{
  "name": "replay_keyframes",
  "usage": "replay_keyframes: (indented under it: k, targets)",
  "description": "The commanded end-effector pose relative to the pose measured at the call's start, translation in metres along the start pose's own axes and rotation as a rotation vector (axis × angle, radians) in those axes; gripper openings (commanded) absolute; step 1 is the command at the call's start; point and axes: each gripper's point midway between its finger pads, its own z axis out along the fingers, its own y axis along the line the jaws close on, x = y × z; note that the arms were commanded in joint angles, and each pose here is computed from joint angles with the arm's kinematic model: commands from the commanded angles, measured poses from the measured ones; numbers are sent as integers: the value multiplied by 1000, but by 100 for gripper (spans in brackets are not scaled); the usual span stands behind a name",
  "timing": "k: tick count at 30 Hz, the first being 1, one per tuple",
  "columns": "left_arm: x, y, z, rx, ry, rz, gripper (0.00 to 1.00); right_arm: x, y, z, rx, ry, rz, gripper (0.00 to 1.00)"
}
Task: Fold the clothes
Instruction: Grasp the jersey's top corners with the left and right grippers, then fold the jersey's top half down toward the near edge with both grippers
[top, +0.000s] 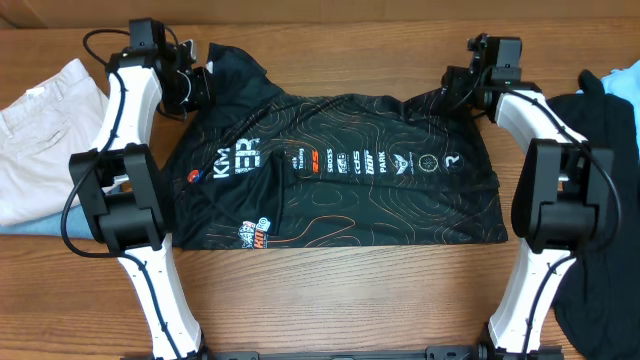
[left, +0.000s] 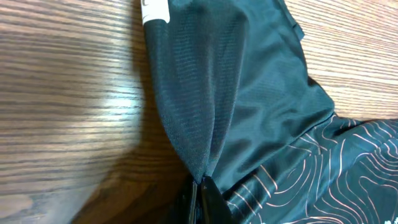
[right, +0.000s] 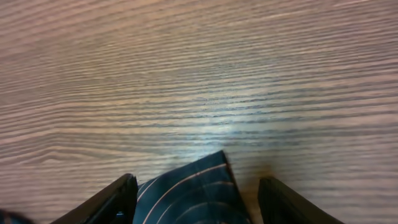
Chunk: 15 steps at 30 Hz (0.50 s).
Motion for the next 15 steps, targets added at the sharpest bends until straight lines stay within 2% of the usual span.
replay_keyframes:
  k: [1,6,8,10,12,15]
  targets:
    - [-4,-2,-9,-19,-20,3,4,-5,-6,11,16,-25,-9,65]
    - [-5,-2,-9,-19,-21,3,4,4,-9,25,16,-20,-8,64]
    - [-5,-2,-9,-19,-21,3,4,6,-9,29,16,-19,-8,59]
    - [-4,-2,-9,-19,-21,3,4,7,-8,30,15,-16,-9,51]
    - [-4,-2,-9,-19,-21,3,4,8,-9,31,16,-14,-9,36]
    - [-4,-2,-9,-19,-21,3,4,9,-9,31,17,-11,-8,20]
